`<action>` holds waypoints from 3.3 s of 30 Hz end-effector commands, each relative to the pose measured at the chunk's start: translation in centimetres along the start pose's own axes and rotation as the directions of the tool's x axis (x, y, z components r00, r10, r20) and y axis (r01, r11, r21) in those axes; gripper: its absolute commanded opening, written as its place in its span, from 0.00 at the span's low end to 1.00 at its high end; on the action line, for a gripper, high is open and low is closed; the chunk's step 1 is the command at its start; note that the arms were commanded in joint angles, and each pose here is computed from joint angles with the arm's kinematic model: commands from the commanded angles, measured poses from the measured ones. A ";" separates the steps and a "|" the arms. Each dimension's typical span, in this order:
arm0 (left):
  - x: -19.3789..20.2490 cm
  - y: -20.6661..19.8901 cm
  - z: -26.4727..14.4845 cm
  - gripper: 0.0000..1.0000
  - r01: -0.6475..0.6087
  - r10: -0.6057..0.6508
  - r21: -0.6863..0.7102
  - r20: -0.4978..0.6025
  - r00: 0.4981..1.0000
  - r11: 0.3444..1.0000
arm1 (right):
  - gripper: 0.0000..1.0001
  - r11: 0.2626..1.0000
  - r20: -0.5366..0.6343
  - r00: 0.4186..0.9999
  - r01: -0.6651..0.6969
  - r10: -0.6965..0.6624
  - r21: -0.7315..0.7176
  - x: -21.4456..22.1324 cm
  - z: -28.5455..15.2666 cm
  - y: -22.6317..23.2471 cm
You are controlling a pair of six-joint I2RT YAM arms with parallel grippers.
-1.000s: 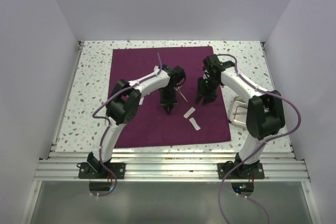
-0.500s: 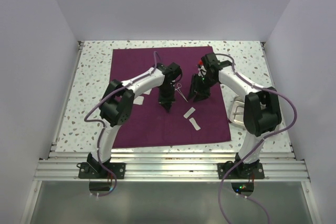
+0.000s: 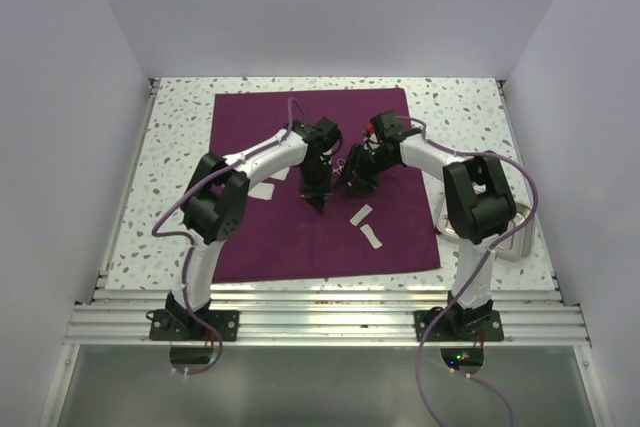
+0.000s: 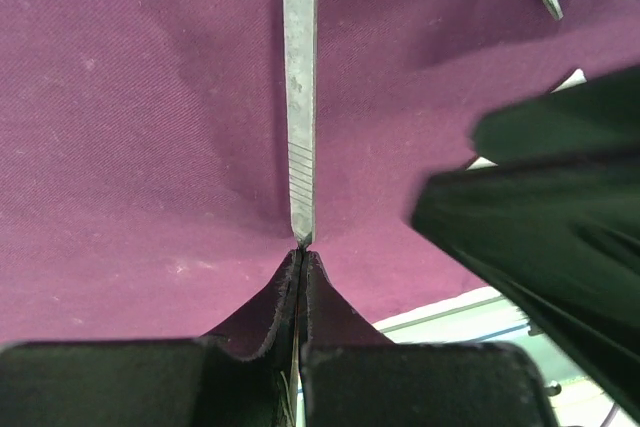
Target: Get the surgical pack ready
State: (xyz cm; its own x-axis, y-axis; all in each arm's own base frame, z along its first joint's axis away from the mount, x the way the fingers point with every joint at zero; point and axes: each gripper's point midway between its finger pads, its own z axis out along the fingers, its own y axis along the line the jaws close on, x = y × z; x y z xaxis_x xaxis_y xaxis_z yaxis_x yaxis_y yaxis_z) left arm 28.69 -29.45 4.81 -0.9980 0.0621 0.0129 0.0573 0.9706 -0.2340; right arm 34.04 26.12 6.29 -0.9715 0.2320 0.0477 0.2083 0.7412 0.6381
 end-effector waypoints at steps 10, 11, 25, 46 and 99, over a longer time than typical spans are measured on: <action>-0.4 -0.7 -1.8 0.00 -0.033 0.029 0.069 0.058 0.998 0.997 | 0.43 0.999 -0.021 0.999 -0.033 0.032 -0.037 -0.1 4.5 3.2; -0.4 -0.7 -1.8 0.00 -0.034 0.030 0.071 0.061 0.998 0.997 | 0.43 0.999 -0.025 0.999 -0.032 0.031 -0.042 0.0 4.8 3.4; -0.5 -0.3 -2.3 0.00 -0.038 0.031 0.105 0.069 0.997 0.994 | 0.00 0.998 -0.024 0.998 -0.056 0.056 -0.010 0.5 6.0 2.9; -2.1 3.1 -6.4 0.57 -0.217 0.167 0.105 0.360 0.918 0.970 | 0.00 0.523 0.616 0.309 -0.828 0.725 -0.200 -3.4 -22.7 -17.2; -3.8 6.4 -7.5 0.54 -0.031 -0.018 0.126 0.371 0.929 0.992 | 0.50 0.626 -0.132 0.783 0.574 -0.608 0.528 -4.7 -0.5 -0.8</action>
State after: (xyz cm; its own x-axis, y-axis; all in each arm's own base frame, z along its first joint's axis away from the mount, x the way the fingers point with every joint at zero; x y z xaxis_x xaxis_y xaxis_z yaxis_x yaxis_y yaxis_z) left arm 32.25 -20.94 9.37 -0.9522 -0.0304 -0.3038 0.0712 0.9455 -0.3178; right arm 39.63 23.93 6.50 -0.9117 -0.2928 -0.2882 -0.3090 0.9510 0.0114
